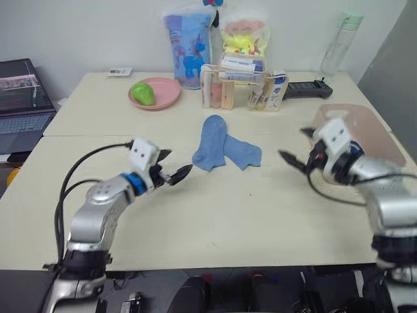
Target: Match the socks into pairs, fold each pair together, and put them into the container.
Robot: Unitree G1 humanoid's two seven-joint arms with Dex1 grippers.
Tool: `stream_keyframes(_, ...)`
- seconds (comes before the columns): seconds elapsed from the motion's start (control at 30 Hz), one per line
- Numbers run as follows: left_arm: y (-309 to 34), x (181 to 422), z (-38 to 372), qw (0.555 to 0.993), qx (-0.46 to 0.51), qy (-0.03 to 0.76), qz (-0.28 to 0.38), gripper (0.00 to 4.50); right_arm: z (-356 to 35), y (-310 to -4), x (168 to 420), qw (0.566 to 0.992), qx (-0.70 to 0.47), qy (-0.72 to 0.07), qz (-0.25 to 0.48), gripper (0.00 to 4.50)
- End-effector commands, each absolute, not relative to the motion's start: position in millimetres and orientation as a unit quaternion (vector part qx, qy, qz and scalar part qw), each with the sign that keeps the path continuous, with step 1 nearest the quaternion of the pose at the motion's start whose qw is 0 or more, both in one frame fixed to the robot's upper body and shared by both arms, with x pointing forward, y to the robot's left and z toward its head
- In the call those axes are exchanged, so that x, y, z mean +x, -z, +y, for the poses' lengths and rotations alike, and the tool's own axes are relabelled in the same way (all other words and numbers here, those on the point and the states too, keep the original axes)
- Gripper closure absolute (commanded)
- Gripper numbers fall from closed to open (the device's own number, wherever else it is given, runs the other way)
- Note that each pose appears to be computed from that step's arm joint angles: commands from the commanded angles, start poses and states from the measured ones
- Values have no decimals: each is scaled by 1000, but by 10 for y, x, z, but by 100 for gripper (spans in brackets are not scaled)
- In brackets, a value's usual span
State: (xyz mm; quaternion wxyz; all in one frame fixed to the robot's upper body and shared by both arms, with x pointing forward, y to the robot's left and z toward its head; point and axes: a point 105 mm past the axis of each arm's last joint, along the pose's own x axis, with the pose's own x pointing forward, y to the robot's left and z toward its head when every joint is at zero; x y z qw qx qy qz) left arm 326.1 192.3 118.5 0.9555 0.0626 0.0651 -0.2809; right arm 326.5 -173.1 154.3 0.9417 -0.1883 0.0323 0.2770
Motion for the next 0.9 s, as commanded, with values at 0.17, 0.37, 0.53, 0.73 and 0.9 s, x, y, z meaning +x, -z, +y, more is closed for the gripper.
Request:
stream_keyframes(0.17, -1052, 2939, 2115, 976, 51, 204, 53, 0, -1825, -1273, 2969, 963, -186, -195, 16, 2)
stream_keyframes(0.37, -827, 2801, 2216, 980, 75, 164, 83, 0, -1823, -1102, 2798, 966, -186, -180, 20, 2)
stream_keyframes(0.53, -843, 2796, 2187, 975, 58, 196, 83, 0, -1801, -1130, 2810, 964, -190, -183, 19, 2)
stream_keyframes(0.73, -1162, 3035, 1896, 955, 113, 273, 32, 0, -1629, -1361, 2907, 958, -160, -237, 2, 2)
stream_keyframes(0.9, -1265, 3332, 1547, 928, 161, 336, 23, 0, -1278, -1534, 2795, 920, -133, -369, 8, 2)
